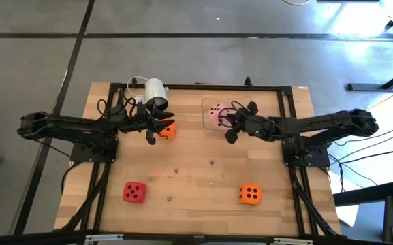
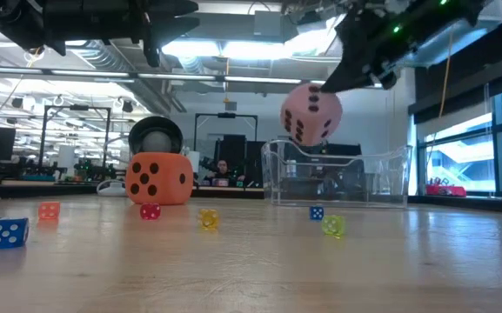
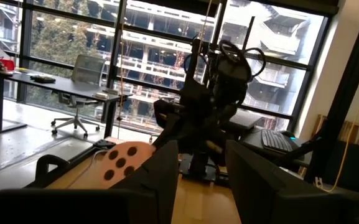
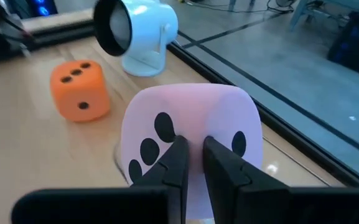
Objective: Pick & Place Dice
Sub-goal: Put the large pink die into the transparent bin, then put the top large orange die into the transparent bin
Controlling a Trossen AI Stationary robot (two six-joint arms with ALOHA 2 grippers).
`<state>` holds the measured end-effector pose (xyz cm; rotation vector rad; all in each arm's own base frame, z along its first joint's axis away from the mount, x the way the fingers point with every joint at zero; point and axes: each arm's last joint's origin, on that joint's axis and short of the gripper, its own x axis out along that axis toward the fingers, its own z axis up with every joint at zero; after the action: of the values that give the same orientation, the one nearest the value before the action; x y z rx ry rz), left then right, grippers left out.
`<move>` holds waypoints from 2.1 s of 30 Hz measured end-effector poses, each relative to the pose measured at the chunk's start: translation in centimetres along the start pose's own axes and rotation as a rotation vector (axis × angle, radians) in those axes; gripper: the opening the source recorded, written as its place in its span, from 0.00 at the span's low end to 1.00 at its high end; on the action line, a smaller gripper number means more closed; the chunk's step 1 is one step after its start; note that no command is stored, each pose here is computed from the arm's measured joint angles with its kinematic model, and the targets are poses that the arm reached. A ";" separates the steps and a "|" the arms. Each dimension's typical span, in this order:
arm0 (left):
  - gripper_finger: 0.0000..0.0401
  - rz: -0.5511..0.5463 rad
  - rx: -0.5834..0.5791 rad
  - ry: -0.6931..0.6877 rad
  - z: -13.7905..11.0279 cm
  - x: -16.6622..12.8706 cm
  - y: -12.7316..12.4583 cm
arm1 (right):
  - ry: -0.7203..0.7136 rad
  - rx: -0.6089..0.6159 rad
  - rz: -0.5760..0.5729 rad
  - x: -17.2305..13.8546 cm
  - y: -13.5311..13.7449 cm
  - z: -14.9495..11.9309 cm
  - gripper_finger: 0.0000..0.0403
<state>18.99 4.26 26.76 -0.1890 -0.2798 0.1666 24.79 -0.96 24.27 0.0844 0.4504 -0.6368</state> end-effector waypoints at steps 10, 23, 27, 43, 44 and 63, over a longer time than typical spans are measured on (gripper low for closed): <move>0.32 0.000 0.000 0.000 0.0 0.0 0.0 | -0.017 -0.018 -0.035 2.4 0.2 -0.2 0.10; 0.32 0.000 0.000 0.001 0.0 0.0 0.0 | -0.014 0.031 -0.036 2.5 0.1 -0.3 0.20; 0.32 0.000 0.000 0.001 0.0 0.0 0.0 | -0.015 0.035 -0.036 2.5 0.1 -0.3 0.28; 0.32 0.002 0.002 0.009 -0.1 0.0 0.0 | -0.018 0.024 -0.025 2.4 0.4 -0.3 0.38; 0.32 0.001 0.007 0.011 -0.1 0.0 0.0 | -0.022 0.022 -0.019 2.3 0.5 -0.3 0.38; 0.45 0.253 0.021 0.323 1.0 1.4 0.3 | -0.281 -0.128 0.089 -1.4 3.6 1.9 0.38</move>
<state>19.98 5.01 27.97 -0.2267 0.0691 0.3847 26.64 2.34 26.33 -0.1057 0.2136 -0.5212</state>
